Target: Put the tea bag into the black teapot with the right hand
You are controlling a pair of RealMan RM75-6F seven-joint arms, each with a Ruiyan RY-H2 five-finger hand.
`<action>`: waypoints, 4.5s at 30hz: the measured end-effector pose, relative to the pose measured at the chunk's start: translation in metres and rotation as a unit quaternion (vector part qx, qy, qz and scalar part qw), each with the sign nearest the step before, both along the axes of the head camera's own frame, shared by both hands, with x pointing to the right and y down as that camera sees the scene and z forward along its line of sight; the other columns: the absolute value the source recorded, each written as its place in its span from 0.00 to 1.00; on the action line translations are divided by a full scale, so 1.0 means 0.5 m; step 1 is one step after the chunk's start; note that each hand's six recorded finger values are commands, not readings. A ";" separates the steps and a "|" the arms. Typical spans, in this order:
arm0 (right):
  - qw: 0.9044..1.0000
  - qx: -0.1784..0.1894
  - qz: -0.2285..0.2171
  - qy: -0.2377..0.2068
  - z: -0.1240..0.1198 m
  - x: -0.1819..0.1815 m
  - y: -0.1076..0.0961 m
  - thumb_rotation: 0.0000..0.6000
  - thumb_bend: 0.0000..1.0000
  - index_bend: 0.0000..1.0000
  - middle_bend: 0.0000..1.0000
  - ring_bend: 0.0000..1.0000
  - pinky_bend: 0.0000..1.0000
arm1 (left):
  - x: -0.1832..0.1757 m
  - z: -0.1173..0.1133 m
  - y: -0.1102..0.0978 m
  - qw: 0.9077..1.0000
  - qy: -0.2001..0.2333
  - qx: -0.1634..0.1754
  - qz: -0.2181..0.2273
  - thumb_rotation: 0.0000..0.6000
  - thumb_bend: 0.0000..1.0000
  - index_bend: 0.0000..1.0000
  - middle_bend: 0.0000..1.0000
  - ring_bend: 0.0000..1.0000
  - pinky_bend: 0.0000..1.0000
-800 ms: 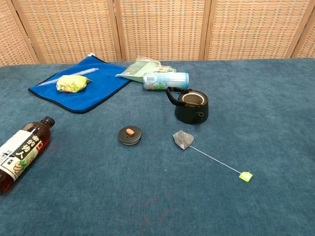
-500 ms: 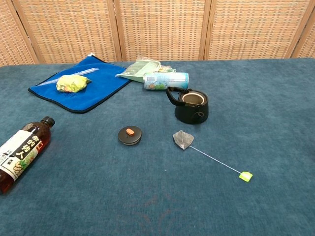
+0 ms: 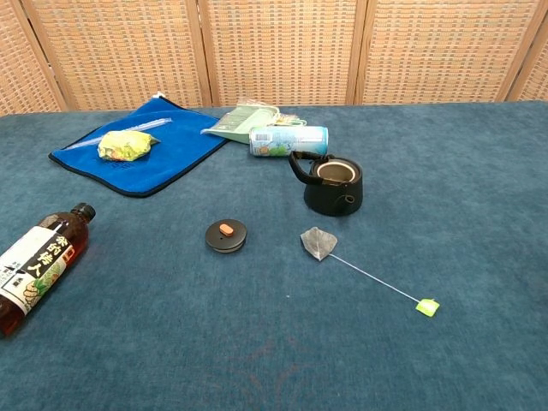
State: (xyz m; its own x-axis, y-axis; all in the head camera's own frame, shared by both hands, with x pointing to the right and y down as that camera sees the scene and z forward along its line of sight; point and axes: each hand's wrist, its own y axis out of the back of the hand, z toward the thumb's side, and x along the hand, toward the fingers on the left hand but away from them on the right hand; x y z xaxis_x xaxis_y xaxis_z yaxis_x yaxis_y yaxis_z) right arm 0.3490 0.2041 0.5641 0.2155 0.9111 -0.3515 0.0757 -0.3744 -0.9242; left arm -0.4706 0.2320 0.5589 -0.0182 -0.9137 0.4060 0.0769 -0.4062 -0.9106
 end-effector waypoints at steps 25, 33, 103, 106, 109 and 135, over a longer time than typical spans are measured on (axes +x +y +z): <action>0.983 -0.095 -0.147 -0.053 0.083 -0.169 -0.055 1.00 0.40 0.42 0.82 0.84 0.89 | 0.003 -0.009 -0.026 1.000 -0.016 0.007 0.008 1.00 0.35 0.00 0.00 0.00 0.00; 0.978 -0.121 -0.163 -0.037 0.123 -0.187 -0.055 1.00 0.40 0.48 0.91 0.94 0.97 | 0.009 -0.017 -0.037 1.000 -0.018 0.013 0.013 1.00 0.35 0.00 0.00 0.00 0.00; 0.952 -0.216 -0.215 0.030 0.297 -0.241 -0.001 1.00 0.45 0.56 0.96 0.99 1.00 | -0.018 -0.002 -0.042 0.999 -0.030 0.000 -0.015 1.00 0.35 0.00 0.00 0.00 0.00; 0.952 -0.216 -0.215 0.030 0.298 -0.242 -0.001 1.00 0.45 0.56 0.96 0.99 1.00 | -0.018 -0.002 -0.042 0.999 -0.029 0.000 -0.016 1.00 0.35 0.00 0.00 0.00 0.00; 0.952 -0.216 -0.216 0.030 0.299 -0.243 -0.001 1.00 0.45 0.57 0.96 0.99 1.00 | -0.019 -0.001 -0.041 0.999 -0.029 -0.001 -0.016 1.00 0.35 0.00 0.00 0.00 0.00; 0.954 -0.211 -0.212 0.024 0.302 -0.253 -0.007 1.00 0.57 0.59 0.97 0.99 1.00 | -0.026 0.001 -0.038 0.999 -0.030 -0.001 -0.021 1.00 0.35 0.00 0.00 0.00 0.00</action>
State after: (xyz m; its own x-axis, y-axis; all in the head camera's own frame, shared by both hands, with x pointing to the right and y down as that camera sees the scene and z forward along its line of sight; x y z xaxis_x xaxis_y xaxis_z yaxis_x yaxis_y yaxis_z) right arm 0.2227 0.2008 0.7151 0.5076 0.5200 -0.6870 -0.2051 -0.7015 -0.6825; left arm -0.4837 0.2127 0.5592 -0.0803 -0.9107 0.4053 0.1134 -0.4123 -0.9040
